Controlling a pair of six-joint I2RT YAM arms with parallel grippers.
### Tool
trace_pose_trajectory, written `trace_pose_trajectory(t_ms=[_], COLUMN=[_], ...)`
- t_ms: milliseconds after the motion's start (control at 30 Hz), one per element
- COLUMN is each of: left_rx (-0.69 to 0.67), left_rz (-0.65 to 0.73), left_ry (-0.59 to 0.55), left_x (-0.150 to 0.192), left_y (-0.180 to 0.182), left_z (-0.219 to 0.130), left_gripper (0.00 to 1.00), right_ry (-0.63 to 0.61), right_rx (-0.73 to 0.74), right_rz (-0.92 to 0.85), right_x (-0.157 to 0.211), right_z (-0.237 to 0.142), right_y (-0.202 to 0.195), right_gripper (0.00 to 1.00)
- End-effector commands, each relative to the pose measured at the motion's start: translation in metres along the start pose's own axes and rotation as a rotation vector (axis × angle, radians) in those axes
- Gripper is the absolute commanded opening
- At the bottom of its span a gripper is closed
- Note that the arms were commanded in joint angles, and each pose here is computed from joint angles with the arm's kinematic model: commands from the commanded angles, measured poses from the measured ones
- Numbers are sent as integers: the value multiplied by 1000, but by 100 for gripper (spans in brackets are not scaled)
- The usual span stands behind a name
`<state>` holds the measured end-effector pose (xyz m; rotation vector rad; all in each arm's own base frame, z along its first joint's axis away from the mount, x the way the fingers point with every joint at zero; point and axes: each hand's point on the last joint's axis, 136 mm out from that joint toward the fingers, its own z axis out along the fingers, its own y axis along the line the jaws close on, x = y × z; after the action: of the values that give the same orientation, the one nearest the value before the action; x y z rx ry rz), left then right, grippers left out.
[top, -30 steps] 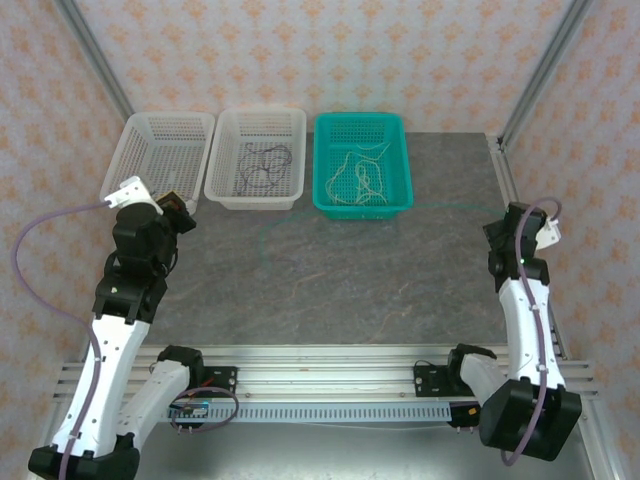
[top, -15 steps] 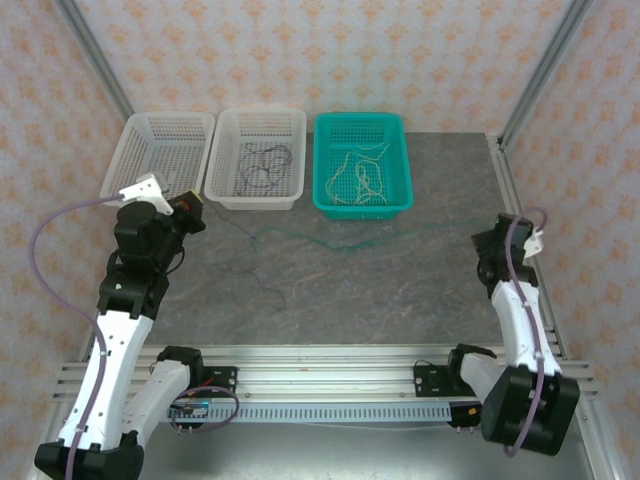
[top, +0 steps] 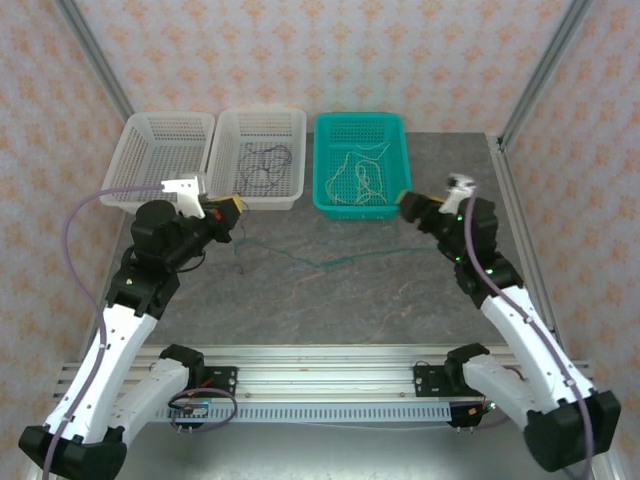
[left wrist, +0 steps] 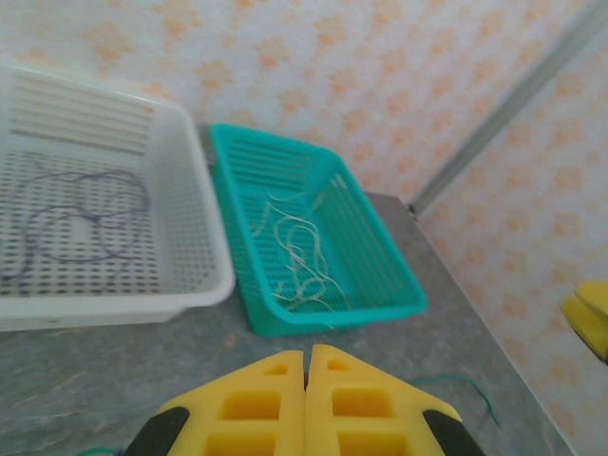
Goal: Untangle the cables
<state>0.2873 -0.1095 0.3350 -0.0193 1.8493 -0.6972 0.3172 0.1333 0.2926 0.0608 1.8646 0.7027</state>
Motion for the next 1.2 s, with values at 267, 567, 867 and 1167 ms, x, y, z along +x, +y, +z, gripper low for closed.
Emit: trace_pose_trajectory(t_ms=[267, 567, 867, 1167], left_rx=[214, 340, 342, -425], left_rz=[120, 159, 174, 46], left_ry=[-115, -186, -240, -304], left_x=[-41, -51, -63, -79], left_y=[-63, -91, -99, 24], left_z=[-37, -66, -88, -125], left_gripper=[0, 0, 0, 0], right_ry=[230, 198, 144, 147], right_rx=[-705, -696, -630, -350], right_rz=[-824, -879, -837, -773], right_x=[190, 238, 248, 233], right_z=[64, 122, 166, 146], right_y=[140, 142, 149, 91], right_gripper=[77, 82, 46, 0])
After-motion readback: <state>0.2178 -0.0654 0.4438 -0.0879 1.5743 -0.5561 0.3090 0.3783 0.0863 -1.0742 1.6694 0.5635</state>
